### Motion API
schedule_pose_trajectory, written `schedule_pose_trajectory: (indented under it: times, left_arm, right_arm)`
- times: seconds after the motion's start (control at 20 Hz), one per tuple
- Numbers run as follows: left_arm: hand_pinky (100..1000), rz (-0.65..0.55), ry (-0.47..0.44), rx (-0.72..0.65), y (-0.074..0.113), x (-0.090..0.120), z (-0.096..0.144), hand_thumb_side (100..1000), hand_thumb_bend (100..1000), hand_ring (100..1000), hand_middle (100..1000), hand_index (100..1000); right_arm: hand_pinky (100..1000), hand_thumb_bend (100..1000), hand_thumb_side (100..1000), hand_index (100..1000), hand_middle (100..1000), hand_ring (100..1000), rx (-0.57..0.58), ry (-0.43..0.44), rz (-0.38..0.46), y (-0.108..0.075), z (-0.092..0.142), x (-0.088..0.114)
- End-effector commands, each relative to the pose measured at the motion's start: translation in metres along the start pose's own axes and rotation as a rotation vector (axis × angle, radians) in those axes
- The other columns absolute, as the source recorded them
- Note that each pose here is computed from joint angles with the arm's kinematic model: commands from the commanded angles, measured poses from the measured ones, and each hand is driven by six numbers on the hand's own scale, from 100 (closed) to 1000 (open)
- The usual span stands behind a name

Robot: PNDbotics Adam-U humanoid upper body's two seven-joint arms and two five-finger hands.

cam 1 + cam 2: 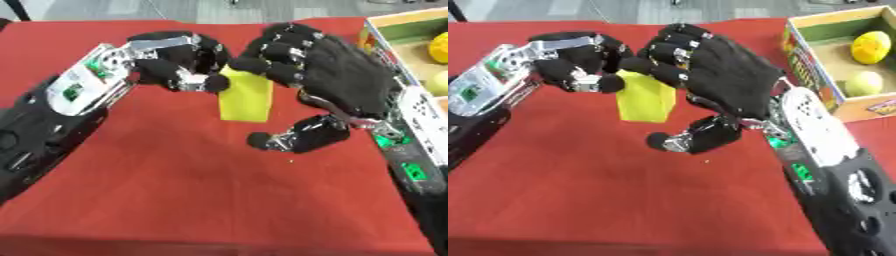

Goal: Pick up the objects with one hand, pass them to the other hand, and then place them into the box on the other side of the table.

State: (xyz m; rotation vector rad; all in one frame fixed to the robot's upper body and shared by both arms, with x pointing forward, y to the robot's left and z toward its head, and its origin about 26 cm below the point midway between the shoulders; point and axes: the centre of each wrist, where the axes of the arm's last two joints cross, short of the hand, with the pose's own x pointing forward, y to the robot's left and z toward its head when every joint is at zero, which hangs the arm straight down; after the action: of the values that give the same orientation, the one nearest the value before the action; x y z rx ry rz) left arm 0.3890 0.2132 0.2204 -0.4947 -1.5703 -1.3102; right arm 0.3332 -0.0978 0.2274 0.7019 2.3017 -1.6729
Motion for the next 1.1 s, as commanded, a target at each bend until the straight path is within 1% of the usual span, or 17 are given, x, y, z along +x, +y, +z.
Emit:
schedule_pose_trajectory:
  times: [0.05, 0.1, 0.3, 0.35, 0.4, 0.45, 0.55, 0.6, 0.65, 0.7, 0.75, 0.8, 0.85, 0.9, 1.0, 1.05, 1.1]
  left_arm:
    - [681, -0.022, -0.024, 0.007, 0.005, 0.012, 0.0, 385, 100, 513, 459, 563]
    - [682, -0.021, -0.025, 0.005, 0.005, 0.013, -0.001, 385, 100, 514, 460, 564]
    - [682, -0.017, -0.024, -0.003, 0.004, 0.013, -0.002, 393, 100, 517, 464, 569]
    - [683, -0.016, -0.024, -0.004, 0.003, 0.013, -0.002, 394, 100, 519, 466, 572]
    - [684, -0.017, -0.023, -0.005, 0.003, 0.014, -0.002, 426, 128, 524, 472, 580]
    - [687, -0.021, -0.022, -0.007, 0.003, 0.014, -0.002, 461, 194, 529, 480, 591]
    - [705, -0.04, -0.022, -0.011, 0.005, 0.015, 0.002, 600, 414, 565, 517, 644]
    - [718, -0.057, -0.024, -0.006, 0.008, 0.016, 0.006, 639, 496, 586, 538, 672]
    - [728, -0.078, -0.026, 0.001, 0.012, 0.017, 0.012, 653, 533, 598, 550, 687]
    - [762, -0.11, -0.027, 0.014, 0.016, 0.019, 0.019, 687, 645, 647, 600, 748]
    - [782, -0.152, -0.025, 0.034, 0.022, 0.02, 0.029, 711, 717, 677, 629, 778]
    - [804, -0.204, -0.016, 0.067, 0.029, 0.022, 0.042, 762, 809, 712, 670, 809]
    - [807, -0.256, -0.003, 0.102, 0.035, 0.021, 0.054, 771, 821, 717, 676, 814]
    - [827, -0.298, 0.015, 0.139, 0.041, 0.02, 0.066, 834, 902, 745, 712, 835]
    - [825, -0.353, 0.059, 0.251, 0.051, 0.013, 0.093, 852, 902, 745, 713, 832]
    - [822, -0.362, 0.075, 0.326, 0.055, 0.009, 0.108, 853, 892, 743, 711, 830]
    - [822, -0.37, 0.082, 0.378, 0.056, 0.006, 0.118, 853, 892, 743, 711, 830]
  right_arm:
    - [821, 446, 458, 859, 645, 759, -0.025, 0.011, 0.011, -0.004, -0.003, -0.001]
    - [812, 413, 427, 831, 601, 742, -0.034, 0.021, 0.008, -0.003, -0.003, -0.001]
    - [785, 310, 309, 758, 524, 694, -0.093, 0.059, -0.004, -0.003, -0.003, -0.001]
    - [778, 243, 284, 737, 512, 682, -0.111, 0.071, -0.007, -0.003, -0.003, -0.001]
    - [775, 274, 255, 730, 501, 675, -0.129, 0.081, -0.008, -0.002, -0.003, -0.001]
    - [774, 267, 245, 728, 500, 673, -0.144, 0.088, -0.008, -0.002, -0.003, -0.001]
    - [774, 261, 234, 726, 499, 670, -0.159, 0.096, -0.003, -0.002, -0.003, -0.001]
    - [774, 259, 232, 726, 499, 670, -0.161, 0.099, 0.001, -0.002, -0.003, -0.002]
    - [774, 259, 231, 726, 499, 670, -0.162, 0.103, 0.005, -0.002, -0.002, -0.003]
    - [774, 255, 230, 727, 499, 671, -0.161, 0.11, 0.009, -0.001, -0.001, -0.004]
    - [774, 250, 231, 726, 500, 671, -0.157, 0.118, 0.012, -0.001, 0.0, -0.005]
    - [774, 247, 232, 725, 500, 672, -0.151, 0.13, 0.015, 0.001, 0.003, -0.006]
    - [774, 246, 232, 725, 501, 673, -0.145, 0.144, 0.018, 0.002, 0.005, -0.008]
    - [773, 242, 231, 722, 501, 674, -0.139, 0.161, 0.021, 0.003, 0.008, -0.01]
    - [772, 239, 229, 718, 500, 674, -0.125, 0.222, 0.038, 0.005, 0.018, -0.017]
    - [772, 236, 228, 717, 500, 675, -0.116, 0.261, 0.05, 0.006, 0.025, -0.021]
    - [772, 236, 228, 717, 500, 675, -0.111, 0.284, 0.06, 0.006, 0.03, -0.024]
